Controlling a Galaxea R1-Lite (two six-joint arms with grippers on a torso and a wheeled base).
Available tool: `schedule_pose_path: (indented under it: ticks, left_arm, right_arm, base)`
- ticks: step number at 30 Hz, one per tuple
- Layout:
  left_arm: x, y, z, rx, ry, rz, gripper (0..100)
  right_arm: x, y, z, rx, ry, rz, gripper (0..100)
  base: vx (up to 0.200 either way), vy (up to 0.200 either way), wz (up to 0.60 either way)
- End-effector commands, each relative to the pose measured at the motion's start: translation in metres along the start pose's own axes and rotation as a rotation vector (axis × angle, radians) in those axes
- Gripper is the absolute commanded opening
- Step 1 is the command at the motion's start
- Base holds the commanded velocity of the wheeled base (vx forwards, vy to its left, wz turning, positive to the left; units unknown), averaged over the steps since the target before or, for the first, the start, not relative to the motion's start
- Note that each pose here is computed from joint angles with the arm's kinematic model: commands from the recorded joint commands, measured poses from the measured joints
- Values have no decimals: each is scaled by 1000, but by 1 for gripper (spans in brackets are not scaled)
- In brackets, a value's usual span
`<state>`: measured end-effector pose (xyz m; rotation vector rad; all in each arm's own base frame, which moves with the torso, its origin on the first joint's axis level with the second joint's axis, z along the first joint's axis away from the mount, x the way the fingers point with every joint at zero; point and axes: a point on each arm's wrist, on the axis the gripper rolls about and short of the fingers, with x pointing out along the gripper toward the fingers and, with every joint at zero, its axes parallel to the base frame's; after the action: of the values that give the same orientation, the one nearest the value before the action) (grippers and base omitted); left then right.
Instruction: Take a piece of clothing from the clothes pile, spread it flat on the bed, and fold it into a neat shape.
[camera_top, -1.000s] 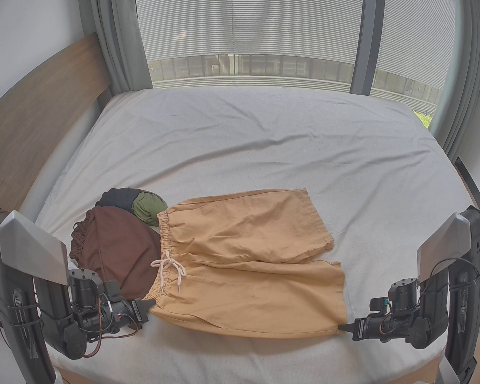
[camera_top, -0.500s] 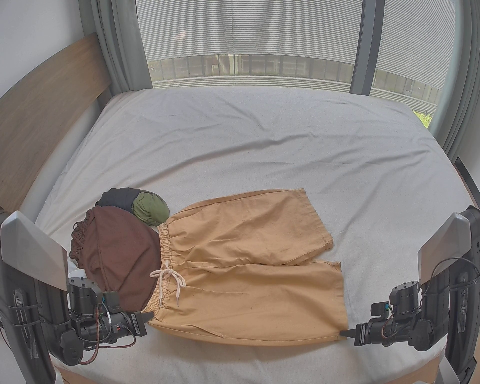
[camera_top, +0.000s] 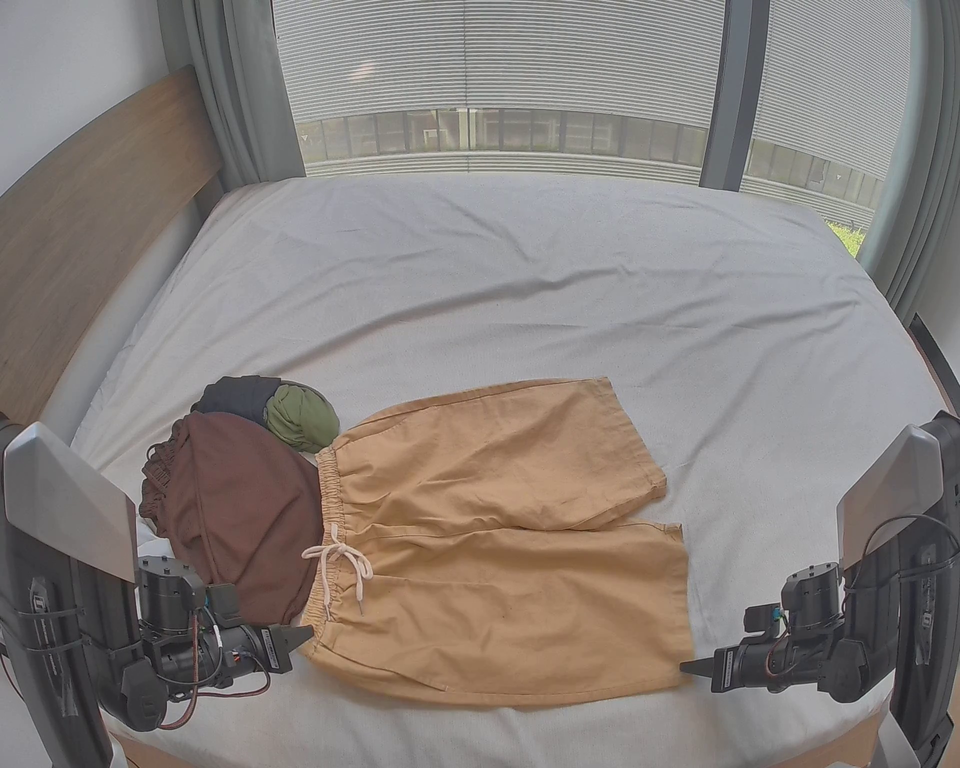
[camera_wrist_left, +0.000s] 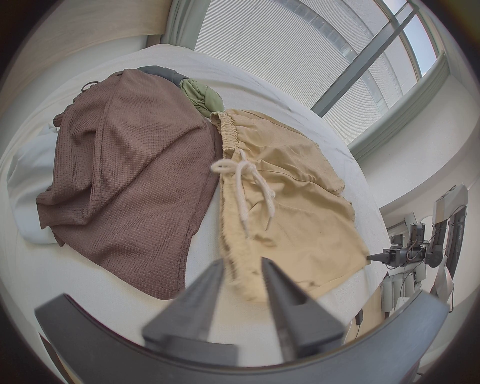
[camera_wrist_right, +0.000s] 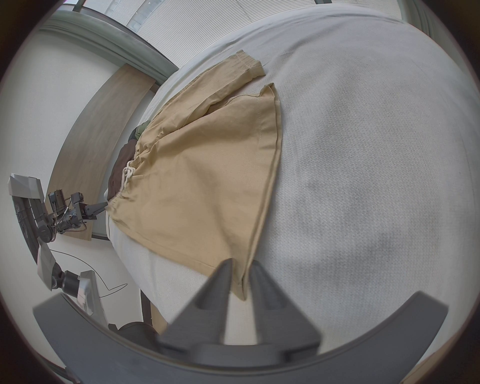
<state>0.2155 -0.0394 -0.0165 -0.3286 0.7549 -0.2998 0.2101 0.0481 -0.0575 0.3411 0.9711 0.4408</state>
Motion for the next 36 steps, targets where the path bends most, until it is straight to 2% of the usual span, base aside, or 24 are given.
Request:
schedule_pose_path:
  ticks: [1, 3, 9, 12, 21, 32, 36]
  left_arm:
    - [-2, 0, -4, -5, 20, 5, 100]
    - [-2, 0, -3, -8, 12, 4, 100]
    - [-7, 6, 3, -28, -22, 17, 100]
    - [-8, 7, 4, -34, -26, 22, 100]
    - [-9, 9, 4, -47, -30, 28, 100]
    - [-8, 9, 4, -45, -29, 26, 100]
    - [-4, 4, -1, -36, 4, 1, 100]
  right_arm:
    - [0, 0, 0, -1, 1, 2, 100]
    - [-3, 0, -1, -1, -4, 1, 100]
    - [-26, -3, 14, 12, -129, -19, 100]
    - [-31, -6, 18, 20, -158, -27, 100]
    - [-32, -7, 18, 22, -155, 0, 100]
    - [-34, -8, 19, 27, -162, -5, 100]
    - [-27, -5, 13, 24, -118, 10, 100]
  base:
    - [0, 0, 0]
    - [0, 0, 0]
    - [0, 0, 0]
    - [0, 0, 0]
    - [0, 0, 0]
    - [0, 0, 0]
    - [0, 0, 0]
